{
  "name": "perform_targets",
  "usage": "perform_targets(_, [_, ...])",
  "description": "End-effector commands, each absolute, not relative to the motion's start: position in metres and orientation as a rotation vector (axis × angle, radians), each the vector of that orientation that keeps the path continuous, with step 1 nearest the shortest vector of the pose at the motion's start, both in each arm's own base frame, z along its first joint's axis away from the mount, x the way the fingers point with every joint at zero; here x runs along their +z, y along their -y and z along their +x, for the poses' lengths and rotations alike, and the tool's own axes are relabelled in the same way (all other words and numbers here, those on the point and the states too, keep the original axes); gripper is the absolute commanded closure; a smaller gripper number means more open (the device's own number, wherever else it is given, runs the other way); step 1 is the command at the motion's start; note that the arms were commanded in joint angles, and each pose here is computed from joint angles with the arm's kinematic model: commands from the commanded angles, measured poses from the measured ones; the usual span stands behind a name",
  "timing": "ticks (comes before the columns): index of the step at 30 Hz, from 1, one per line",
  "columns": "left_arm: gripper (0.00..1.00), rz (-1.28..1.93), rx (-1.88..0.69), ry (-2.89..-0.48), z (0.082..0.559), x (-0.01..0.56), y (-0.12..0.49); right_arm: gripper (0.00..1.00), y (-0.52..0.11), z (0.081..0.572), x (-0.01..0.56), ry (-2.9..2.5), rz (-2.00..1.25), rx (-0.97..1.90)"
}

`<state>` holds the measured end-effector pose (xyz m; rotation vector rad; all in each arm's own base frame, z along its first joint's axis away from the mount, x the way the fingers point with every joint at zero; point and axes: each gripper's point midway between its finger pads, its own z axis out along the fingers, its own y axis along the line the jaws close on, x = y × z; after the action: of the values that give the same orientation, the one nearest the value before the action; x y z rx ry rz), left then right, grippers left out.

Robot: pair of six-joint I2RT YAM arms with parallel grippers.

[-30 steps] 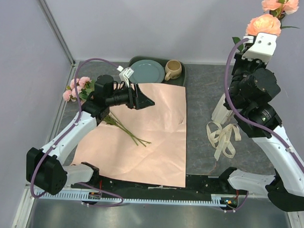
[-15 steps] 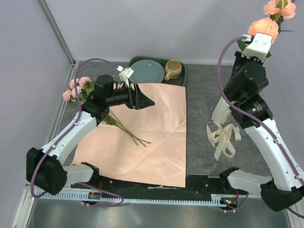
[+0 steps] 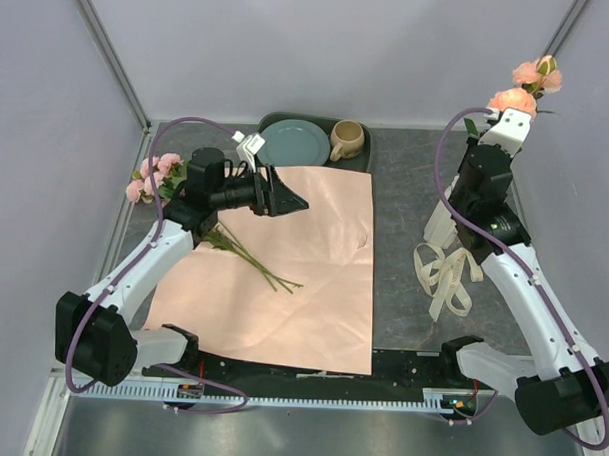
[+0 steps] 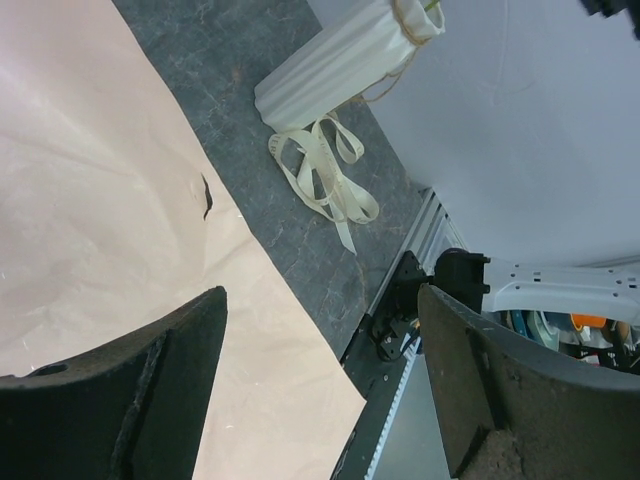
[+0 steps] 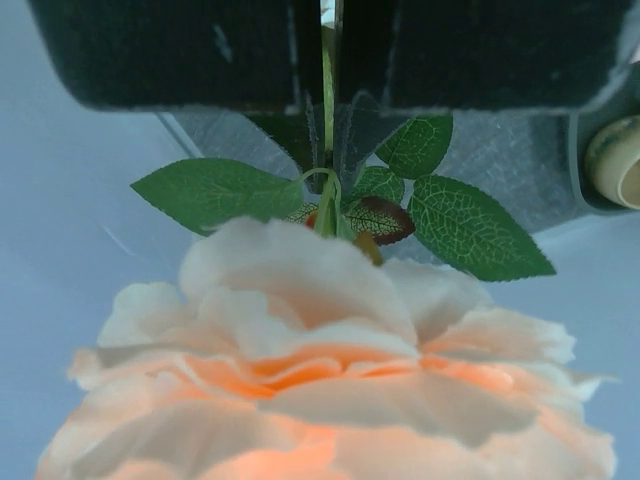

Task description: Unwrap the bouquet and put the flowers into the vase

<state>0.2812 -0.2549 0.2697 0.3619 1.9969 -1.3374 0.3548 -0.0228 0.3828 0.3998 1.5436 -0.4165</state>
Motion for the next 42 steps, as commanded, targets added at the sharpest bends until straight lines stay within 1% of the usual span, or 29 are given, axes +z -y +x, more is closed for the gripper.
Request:
perform_targets(1, [0.17,0.366,-1.394,-1.952,0.282,0.283,0.256,1.00,0.022,0.360,0.360,-1.548,0.457,-0.310])
perform_targets(3, [0.17,0.360,-1.396,-1.956,0.283,0.282,0.255,1.00,0.023,0.361,0.345,-1.573,0.454,-0.310])
perform_targets(9, [0.17,0.356,-1.401,-1.958,0.283,0.282,0.254,0.95,0.024,0.362,0.313,-1.627,0.452,-0.325])
perform_targets(13, [0.17,0.352,-1.405,-1.963,0.283,0.281,0.254,0.90,0.022,0.363,0.302,-1.648,0.447,-0.320])
perform_targets(15, [0.17,0.350,-1.405,-1.961,0.283,0.281,0.253,0.90,0.022,0.362,0.295,-1.660,0.447,-0.319])
perform_targets(17, [0.17,0.350,-1.405,-1.962,0.283,0.281,0.253,0.86,0.021,0.362,0.289,-1.672,0.443,-0.318])
perform_targets(18, [0.17,0.351,-1.407,-1.962,0.282,0.281,0.253,0.83,0.020,0.362,0.288,-1.677,0.439,-0.317])
perform_targets(19, [0.17,0.347,-1.407,-1.964,0.283,0.280,0.253,0.76,0.021,0.361,0.287,-1.683,0.439,-0.320])
perform_targets(21, [0.17,0.345,-1.408,-1.967,0.283,0.280,0.253,0.69,0.020,0.360,0.290,-1.686,0.448,-0.312])
perform_targets(23, [0.17,0.345,-1.406,-1.966,0.284,0.280,0.253,0.57,0.022,0.356,0.292,-1.702,0.457,-0.321])
perform_targets(24, [0.17,0.343,-1.405,-1.965,0.284,0.280,0.252,0.49,0.023,0.354,0.293,-1.709,0.465,-0.326])
perform_targets(26, [0.16,0.343,-1.406,-1.963,0.284,0.281,0.252,0.40,0.025,0.347,0.294,-1.738,0.481,-0.337])
perform_targets(27, [0.16,0.344,-1.409,-1.965,0.283,0.281,0.252,0.32,0.025,0.345,0.296,-1.745,0.479,-0.334])
perform_targets(29, [0.16,0.343,-1.405,-1.965,0.283,0.281,0.252,0.21,0.026,0.336,0.299,-1.766,0.479,-0.330])
perform_targets(30, [0.16,0.344,-1.407,-1.965,0.283,0.280,0.252,0.13,0.026,0.332,0.297,-1.788,0.472,-0.336])
perform_targets(31, [0.16,0.341,-1.408,-1.969,0.283,0.279,0.252,0.11,0.026,0.329,0.303,-1.782,0.478,-0.321])
perform_targets(33, [0.16,0.340,-1.408,-1.964,0.283,0.281,0.252,0.04,0.023,0.320,0.306,-1.805,0.459,-0.293])
perform_targets(36, [0.15,0.329,-1.400,-1.969,0.286,0.279,0.250,0.02,0.016,0.309,0.318,-1.815,0.440,-0.218])
perform_targets(38, [0.15,0.306,-1.379,-1.965,0.291,0.279,0.246,0.02,0.003,0.302,0.329,-1.808,0.405,-0.114])
perform_targets(42, [0.15,0.241,-1.333,-1.971,0.302,0.276,0.233,0.02,-0.040,0.293,0.347,-1.798,0.254,0.123])
